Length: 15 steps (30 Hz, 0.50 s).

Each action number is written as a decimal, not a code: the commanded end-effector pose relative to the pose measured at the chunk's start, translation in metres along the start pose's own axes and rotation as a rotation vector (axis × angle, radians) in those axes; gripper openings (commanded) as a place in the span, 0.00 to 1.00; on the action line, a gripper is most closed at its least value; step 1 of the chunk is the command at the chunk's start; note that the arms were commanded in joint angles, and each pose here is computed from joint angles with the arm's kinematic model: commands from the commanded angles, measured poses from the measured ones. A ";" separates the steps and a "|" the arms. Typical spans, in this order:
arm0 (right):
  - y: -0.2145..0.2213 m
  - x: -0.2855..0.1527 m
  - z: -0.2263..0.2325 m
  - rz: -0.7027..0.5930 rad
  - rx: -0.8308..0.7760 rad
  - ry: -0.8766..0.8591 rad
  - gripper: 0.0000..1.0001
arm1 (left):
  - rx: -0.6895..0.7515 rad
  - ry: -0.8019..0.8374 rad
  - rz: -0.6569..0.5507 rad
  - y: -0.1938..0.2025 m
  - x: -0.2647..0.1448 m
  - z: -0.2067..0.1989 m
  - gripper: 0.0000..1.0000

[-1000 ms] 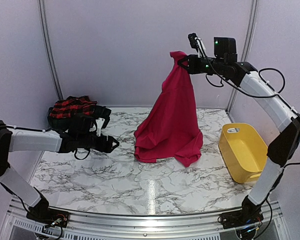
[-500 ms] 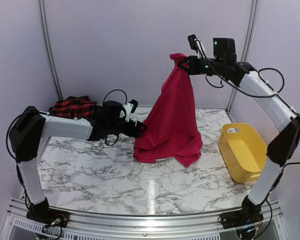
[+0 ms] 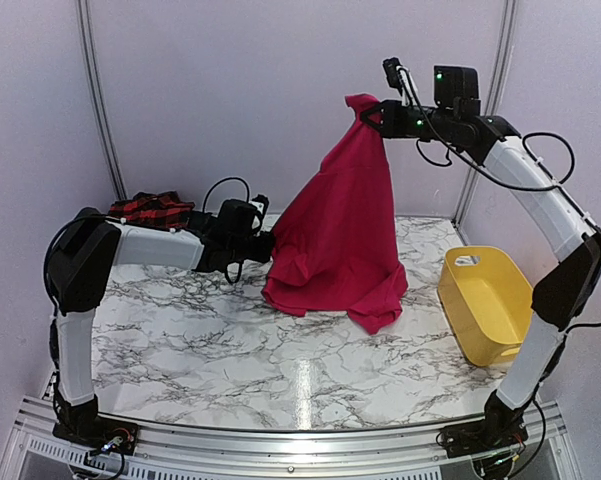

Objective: Fold and stack the mixed laundry pile
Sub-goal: Flatten out the crumpled T-shirt at the center of the board.

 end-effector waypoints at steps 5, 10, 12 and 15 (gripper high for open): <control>-0.040 -0.029 0.011 -0.119 -0.014 -0.028 0.00 | -0.032 0.132 0.023 -0.004 0.024 0.008 0.16; -0.052 -0.041 0.007 -0.154 -0.020 -0.006 0.00 | -0.020 0.177 -0.074 -0.038 0.013 0.017 0.00; -0.062 -0.050 0.003 -0.185 -0.026 0.018 0.00 | -0.020 0.117 -0.130 -0.064 -0.001 0.037 0.00; -0.080 -0.070 -0.003 -0.251 -0.052 0.063 0.00 | 0.030 0.008 -0.230 -0.122 -0.043 0.066 0.00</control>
Point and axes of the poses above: each gripper's point midway between its finger pads, its own x axis out along the fingers, its own z axis along the line the jaws close on, y = z × x, the point moved 6 cm from there along -x, back along the fingers, and after that the axes turned 5 degrees about x, right-handed, at the moved point
